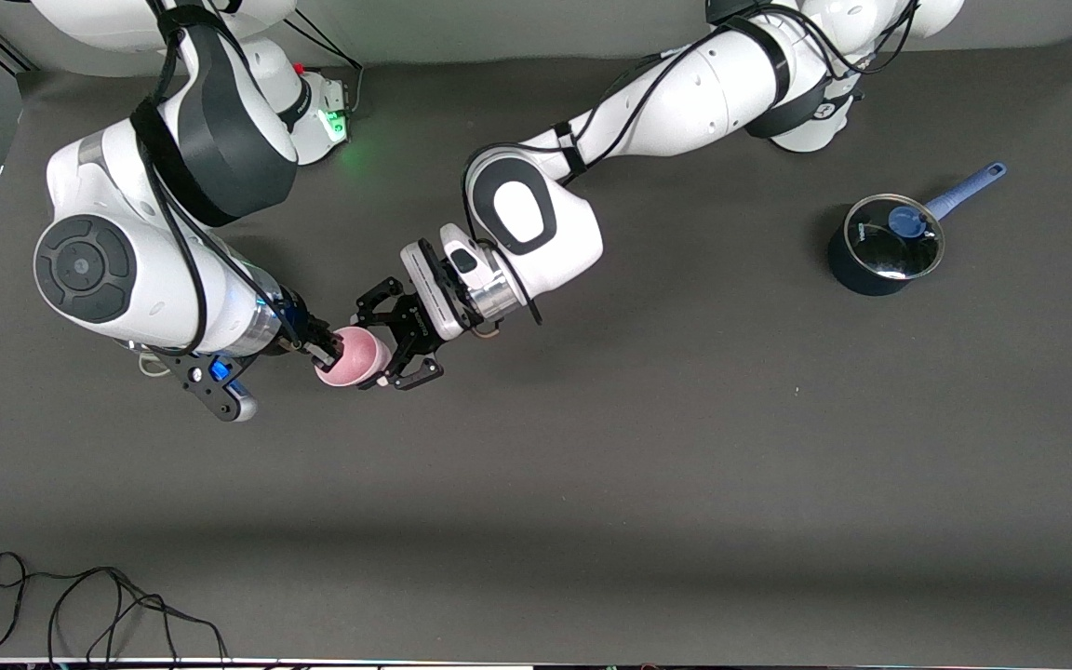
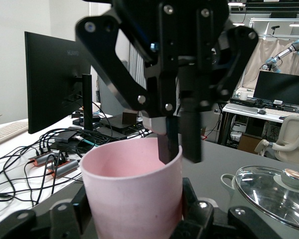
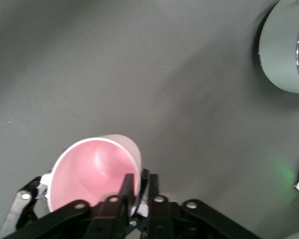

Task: Transfer pink cup from left to right arm
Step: 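Open the left gripper and withdraw it while the right gripper holds the cup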

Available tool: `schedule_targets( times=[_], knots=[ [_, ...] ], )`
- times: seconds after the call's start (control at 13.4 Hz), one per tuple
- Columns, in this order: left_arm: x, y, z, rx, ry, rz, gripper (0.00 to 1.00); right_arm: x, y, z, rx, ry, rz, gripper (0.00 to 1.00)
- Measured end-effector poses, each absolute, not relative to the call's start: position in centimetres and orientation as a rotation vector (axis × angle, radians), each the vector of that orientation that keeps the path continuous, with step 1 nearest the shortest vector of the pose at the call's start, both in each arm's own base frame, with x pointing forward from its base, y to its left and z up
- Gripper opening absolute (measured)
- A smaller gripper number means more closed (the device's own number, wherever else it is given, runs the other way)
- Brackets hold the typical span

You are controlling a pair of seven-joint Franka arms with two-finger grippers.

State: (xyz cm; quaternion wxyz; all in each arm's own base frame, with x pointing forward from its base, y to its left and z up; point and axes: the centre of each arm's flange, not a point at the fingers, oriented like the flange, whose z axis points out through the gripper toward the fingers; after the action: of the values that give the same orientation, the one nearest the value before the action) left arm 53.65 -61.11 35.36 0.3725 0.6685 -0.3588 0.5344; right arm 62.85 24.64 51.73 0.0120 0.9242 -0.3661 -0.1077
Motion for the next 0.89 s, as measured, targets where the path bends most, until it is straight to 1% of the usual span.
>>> schedule_targets(
  times=[0.07, 0.52, 0.59, 0.74, 0.89],
  knots=[
    [53.6, -61.2, 35.4, 1.713, -0.92, 1.369, 0.72, 62.9, 24.7, 51.7, 2.878, -1.153, -0.334, 0.03],
    [53.6, -61.1, 35.4, 1.716, -0.921, 1.372, 0.72, 62.9, 24.7, 51.7, 2.873, -1.17, -0.332, 0.03],
    [53.9, -60.9, 35.3, 1.72, -0.926, 1.378, 0.78, 62.9, 24.8, 51.8, 2.877, -1.17, -0.331, 0.03],
    [54.3, -60.5, 35.0, 1.731, -0.937, 1.389, 0.99, 63.0, 24.7, 51.9, 2.879, -1.174, -0.325, 0.03],
    [54.7, -60.2, 35.2, 1.732, -0.953, 1.408, 1.0, 63.5, 24.4, 52.1, 2.893, -1.191, -0.28, 0.03]
  ],
)
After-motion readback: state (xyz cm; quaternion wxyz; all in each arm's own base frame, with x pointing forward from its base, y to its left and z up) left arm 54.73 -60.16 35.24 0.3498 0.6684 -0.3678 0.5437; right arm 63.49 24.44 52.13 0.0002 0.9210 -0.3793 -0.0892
